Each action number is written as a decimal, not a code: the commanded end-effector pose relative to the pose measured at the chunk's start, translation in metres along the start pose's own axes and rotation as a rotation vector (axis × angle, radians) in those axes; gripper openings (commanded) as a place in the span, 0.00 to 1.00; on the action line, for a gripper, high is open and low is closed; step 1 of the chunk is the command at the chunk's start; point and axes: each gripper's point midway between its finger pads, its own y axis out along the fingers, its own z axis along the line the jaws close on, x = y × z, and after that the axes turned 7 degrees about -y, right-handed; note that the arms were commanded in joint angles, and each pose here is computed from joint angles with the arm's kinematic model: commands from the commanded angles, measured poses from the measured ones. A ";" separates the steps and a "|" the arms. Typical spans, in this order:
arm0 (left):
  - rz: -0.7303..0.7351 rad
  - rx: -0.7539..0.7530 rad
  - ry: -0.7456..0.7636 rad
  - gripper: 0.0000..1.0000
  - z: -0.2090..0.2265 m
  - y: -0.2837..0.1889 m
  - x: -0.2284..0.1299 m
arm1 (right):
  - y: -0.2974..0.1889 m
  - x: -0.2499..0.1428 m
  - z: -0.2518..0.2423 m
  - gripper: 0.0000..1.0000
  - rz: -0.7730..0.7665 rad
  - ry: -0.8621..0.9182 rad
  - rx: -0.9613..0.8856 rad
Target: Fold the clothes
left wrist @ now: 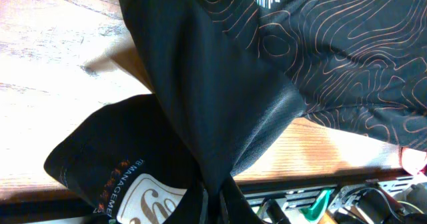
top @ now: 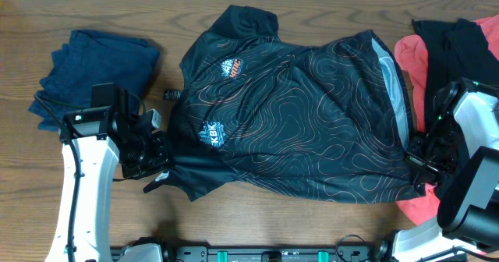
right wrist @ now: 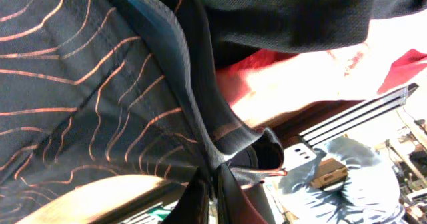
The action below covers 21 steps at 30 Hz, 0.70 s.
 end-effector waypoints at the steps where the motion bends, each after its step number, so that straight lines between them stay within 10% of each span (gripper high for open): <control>1: -0.001 0.013 -0.018 0.06 0.003 0.000 0.002 | -0.002 -0.001 0.000 0.09 0.004 -0.026 0.001; 9: 0.000 0.013 -0.018 0.06 0.003 0.000 0.001 | 0.000 -0.001 0.000 0.10 0.006 -0.027 0.000; 21: -0.001 0.013 -0.017 0.07 0.003 0.000 0.002 | 0.032 0.013 0.000 0.51 -0.050 -0.006 -0.027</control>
